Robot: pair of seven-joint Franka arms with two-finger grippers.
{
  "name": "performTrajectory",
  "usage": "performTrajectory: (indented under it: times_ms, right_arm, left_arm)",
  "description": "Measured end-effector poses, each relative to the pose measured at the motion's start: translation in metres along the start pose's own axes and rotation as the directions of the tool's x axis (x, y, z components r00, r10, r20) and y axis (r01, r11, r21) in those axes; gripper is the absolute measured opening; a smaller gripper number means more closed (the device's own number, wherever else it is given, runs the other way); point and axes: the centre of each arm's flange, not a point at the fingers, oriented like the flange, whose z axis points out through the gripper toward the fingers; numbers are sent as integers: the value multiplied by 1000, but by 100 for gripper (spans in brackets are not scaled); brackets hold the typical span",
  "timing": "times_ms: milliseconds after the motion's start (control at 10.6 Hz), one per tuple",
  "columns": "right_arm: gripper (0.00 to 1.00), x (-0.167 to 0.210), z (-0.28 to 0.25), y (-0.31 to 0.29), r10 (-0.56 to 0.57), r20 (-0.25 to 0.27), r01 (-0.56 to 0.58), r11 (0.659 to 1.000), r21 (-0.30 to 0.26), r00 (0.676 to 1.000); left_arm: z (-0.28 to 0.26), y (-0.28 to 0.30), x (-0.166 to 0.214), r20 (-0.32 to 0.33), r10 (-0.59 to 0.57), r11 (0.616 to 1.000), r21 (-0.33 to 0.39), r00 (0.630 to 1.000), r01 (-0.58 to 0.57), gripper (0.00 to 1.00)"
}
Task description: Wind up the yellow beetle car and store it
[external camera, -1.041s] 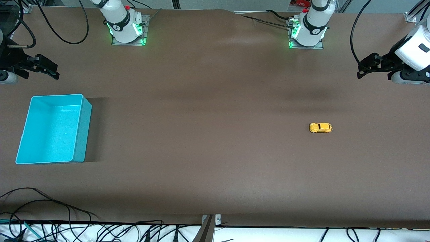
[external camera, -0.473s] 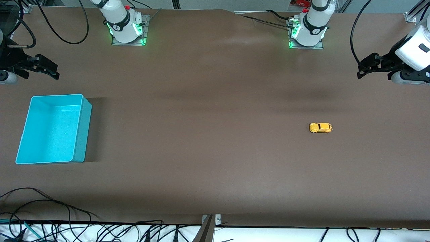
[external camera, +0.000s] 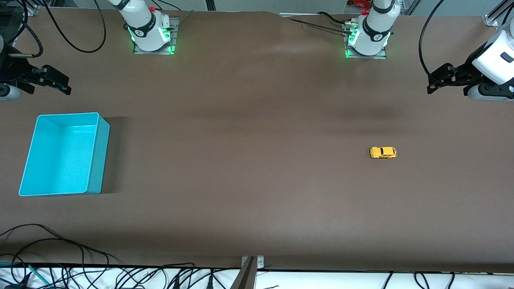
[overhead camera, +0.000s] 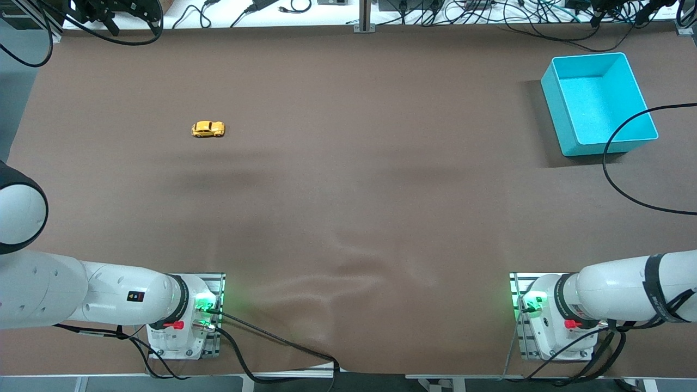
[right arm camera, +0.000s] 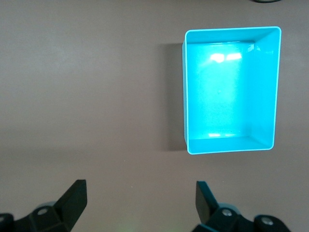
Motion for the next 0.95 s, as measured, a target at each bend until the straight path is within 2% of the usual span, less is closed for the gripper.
performTrajectory:
  times_ms: [568, 946]
  right_arm:
    - [100, 0, 0, 0, 0, 0, 0, 1000, 0, 1000]
    - [100, 0, 0, 0, 0, -1, 0, 1000, 0, 1000]
  left_arm:
    - [3, -1, 2, 6, -2, 1000, 0, 1000, 2, 100]
    - [42, -13, 23, 44, -25, 1000, 2, 999, 25, 100]
